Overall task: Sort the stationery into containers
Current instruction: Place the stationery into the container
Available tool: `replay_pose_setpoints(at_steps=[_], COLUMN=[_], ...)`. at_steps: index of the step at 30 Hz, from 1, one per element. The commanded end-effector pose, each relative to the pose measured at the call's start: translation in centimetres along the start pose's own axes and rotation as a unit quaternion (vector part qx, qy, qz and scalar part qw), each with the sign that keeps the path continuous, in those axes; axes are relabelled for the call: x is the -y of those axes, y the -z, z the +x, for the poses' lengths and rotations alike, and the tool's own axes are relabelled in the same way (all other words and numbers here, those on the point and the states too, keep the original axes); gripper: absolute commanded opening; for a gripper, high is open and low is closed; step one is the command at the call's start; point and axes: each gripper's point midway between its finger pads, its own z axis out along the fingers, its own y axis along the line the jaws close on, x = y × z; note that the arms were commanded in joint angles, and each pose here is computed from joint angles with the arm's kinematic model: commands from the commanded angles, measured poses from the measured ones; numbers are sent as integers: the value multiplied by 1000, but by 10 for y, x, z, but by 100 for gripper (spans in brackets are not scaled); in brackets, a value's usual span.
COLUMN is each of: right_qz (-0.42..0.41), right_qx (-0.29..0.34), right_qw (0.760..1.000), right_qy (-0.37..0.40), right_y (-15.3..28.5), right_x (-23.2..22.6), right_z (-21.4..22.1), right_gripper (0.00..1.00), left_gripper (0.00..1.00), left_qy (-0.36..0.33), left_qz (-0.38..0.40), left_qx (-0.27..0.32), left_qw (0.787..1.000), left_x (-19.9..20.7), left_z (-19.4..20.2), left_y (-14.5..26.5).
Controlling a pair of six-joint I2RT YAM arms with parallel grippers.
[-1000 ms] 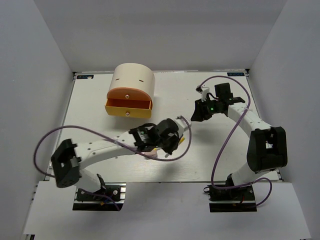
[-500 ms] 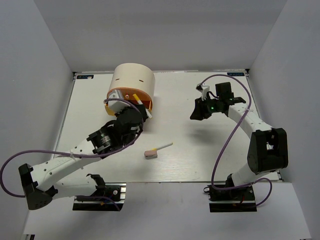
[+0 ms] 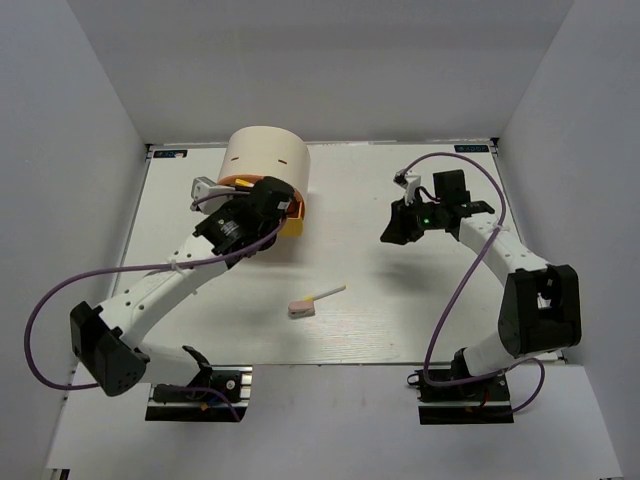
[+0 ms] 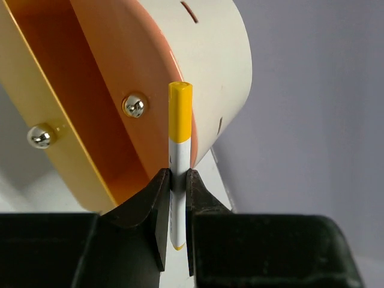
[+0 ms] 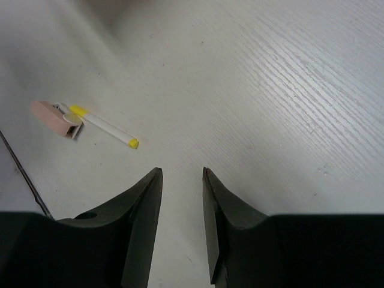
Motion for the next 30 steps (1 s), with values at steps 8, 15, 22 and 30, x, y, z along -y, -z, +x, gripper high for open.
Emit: replay_pose_setpoints(at_steps=[8, 15, 22, 30], right_qz=[-3, -3, -4, -6], right_qx=[40, 41, 42, 41], right_qw=[999, 999, 999, 999], right_qy=[22, 23, 22, 22], right_y=[10, 9, 8, 7], right_x=[-9, -9, -10, -10], right_z=[-13, -11, -11, -10], right_gripper=[39, 39, 39, 39], left_gripper=[0, 0, 0, 0], left_qy=[103, 106, 103, 102], left_qz=[-68, -99, -122, -143], left_qx=[-17, -27, -36, -44], left_qw=[992, 989, 987, 983], left_x=[1, -11, -37, -55], left_z=[-9, -6, 2, 12], left_y=[-32, -50, -57, -72])
